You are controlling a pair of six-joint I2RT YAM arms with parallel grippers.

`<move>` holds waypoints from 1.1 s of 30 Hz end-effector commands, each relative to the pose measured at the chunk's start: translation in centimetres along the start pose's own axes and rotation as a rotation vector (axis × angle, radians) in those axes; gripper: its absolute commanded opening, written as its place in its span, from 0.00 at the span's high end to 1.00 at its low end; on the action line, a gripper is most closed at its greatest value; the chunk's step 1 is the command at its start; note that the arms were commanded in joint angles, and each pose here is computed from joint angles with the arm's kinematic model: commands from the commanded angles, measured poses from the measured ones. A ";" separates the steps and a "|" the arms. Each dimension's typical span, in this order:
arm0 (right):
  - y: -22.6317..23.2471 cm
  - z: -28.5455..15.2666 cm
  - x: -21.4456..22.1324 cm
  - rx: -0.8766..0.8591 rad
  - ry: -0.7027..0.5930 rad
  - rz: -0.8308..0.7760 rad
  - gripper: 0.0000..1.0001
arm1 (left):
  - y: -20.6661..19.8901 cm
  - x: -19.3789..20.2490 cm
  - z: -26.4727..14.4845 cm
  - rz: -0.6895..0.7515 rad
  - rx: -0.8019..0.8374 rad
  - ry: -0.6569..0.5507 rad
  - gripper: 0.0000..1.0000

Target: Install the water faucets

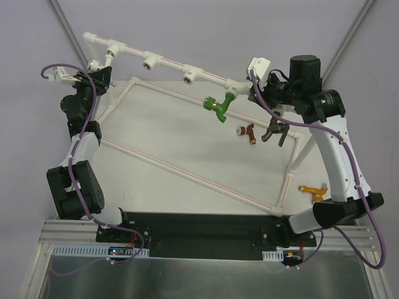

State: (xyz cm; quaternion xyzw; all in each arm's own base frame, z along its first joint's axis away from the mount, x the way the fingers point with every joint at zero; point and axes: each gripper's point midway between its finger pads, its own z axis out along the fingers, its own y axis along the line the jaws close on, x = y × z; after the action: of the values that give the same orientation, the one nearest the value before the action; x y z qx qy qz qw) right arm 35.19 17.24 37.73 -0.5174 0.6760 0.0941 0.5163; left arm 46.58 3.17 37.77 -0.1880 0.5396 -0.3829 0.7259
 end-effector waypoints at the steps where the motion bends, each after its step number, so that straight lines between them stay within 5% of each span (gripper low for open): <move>1: -0.1 -1.1 0.1 0.017 -0.001 0.049 0.98 | -1.5 3.1 0.6 0.141 0.124 0.125 1.00; 10: -0.1 -1.4 0.2 0.024 0.006 0.038 0.98 | -1.1 2.4 1.3 0.200 0.122 0.179 1.00; 33: 0.4 -1.9 0.1 0.009 0.002 0.014 0.98 | -2.6 -3.9 1.4 0.040 0.107 0.201 1.00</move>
State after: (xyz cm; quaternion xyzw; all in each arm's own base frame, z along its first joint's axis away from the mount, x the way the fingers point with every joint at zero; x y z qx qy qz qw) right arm 35.43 16.99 37.78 -0.5195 0.6728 0.0893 0.5191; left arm 46.92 4.24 38.05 -0.1200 0.6163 -0.4118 0.6604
